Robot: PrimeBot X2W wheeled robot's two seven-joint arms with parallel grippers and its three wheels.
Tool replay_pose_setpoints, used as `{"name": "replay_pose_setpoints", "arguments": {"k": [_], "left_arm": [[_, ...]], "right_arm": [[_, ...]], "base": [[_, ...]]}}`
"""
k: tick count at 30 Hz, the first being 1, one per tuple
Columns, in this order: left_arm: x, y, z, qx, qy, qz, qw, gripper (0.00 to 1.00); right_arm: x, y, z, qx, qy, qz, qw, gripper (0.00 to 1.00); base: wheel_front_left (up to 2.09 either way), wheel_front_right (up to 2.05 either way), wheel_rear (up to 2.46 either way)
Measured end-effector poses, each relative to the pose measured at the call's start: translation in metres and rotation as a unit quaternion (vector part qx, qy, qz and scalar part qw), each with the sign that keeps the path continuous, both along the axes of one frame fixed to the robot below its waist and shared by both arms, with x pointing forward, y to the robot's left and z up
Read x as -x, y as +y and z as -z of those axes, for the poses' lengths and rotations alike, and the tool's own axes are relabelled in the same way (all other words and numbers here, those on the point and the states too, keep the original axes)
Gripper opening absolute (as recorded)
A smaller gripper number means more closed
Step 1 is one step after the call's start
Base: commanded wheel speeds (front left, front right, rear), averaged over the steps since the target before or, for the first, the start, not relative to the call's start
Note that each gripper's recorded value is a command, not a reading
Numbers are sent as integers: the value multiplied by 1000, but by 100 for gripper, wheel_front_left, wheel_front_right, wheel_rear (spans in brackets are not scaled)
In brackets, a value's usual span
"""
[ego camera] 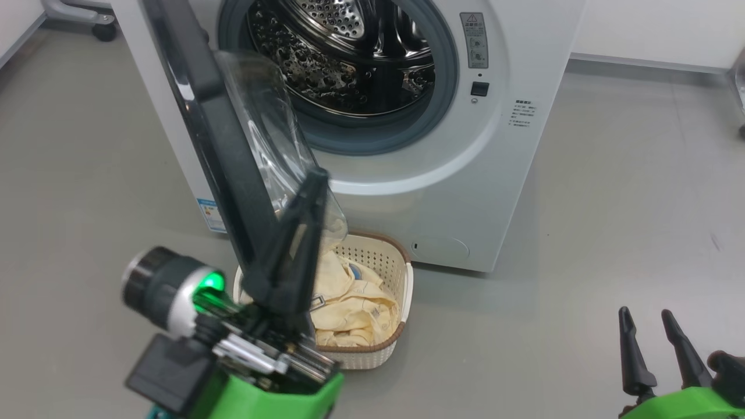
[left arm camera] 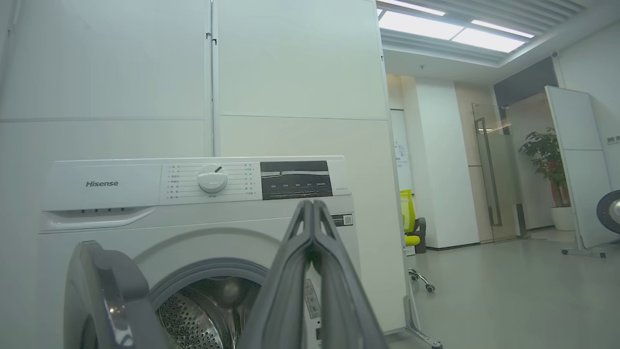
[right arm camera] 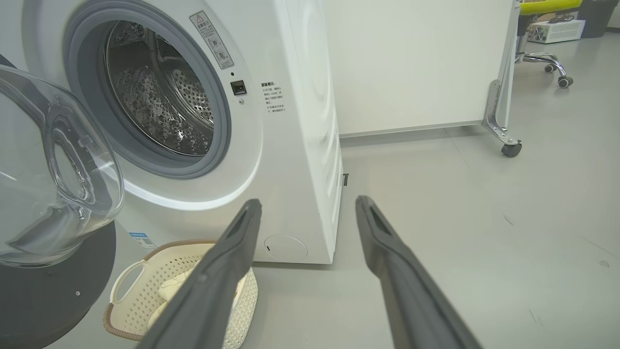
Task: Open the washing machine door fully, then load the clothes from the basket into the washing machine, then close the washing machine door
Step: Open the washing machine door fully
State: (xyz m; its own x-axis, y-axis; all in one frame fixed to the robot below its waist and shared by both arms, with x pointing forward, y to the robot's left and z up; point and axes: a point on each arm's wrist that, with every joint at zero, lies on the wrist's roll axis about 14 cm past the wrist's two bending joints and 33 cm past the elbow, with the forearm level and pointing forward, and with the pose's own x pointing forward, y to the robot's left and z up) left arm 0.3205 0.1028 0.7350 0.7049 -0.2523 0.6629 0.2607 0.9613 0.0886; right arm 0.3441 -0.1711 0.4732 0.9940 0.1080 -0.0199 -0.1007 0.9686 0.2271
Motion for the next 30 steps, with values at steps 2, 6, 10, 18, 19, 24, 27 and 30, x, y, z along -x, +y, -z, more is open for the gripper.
{"name": "replay_pose_setpoints", "arguments": {"k": [2, 6, 10, 18, 19, 24, 27, 30], "left_arm": [[4, -24, 6, 3, 19, 44, 999, 0], [2, -56, 36, 11, 95, 97, 991, 0], [-12, -61, 98, 14, 206, 94, 974, 0], [-25, -53, 176, -1, 314, 66, 947, 0], [-25, -52, 180, 0, 319, 63, 946, 0], [-28, -44, 194, 13, 337, 42, 941, 0], [-30, -37, 199, 16, 342, 27, 939, 0], [-29, -32, 202, 19, 346, 16, 938, 0]], "right_arm": [[-1, 3, 0, -1, 0, -3, 1000, 100], [-3, 8, 2, -4, 3, -10, 1000, 100], [-5, 12, 5, -4, 8, -15, 1000, 100], [-11, 18, 16, -5, 25, -25, 999, 100], [-12, 19, 17, -5, 27, -26, 999, 100], [-15, 24, 24, -5, 38, -34, 999, 100], [-18, 28, 27, -5, 42, -41, 998, 100], [-22, 34, 27, -6, 42, -49, 998, 100]], "base": [[0, 0, 0], [0, 0, 0], [0, 0, 0], [0, 0, 0], [0, 0, 0], [0, 0, 0], [0, 0, 0], [0, 0, 0]]}}
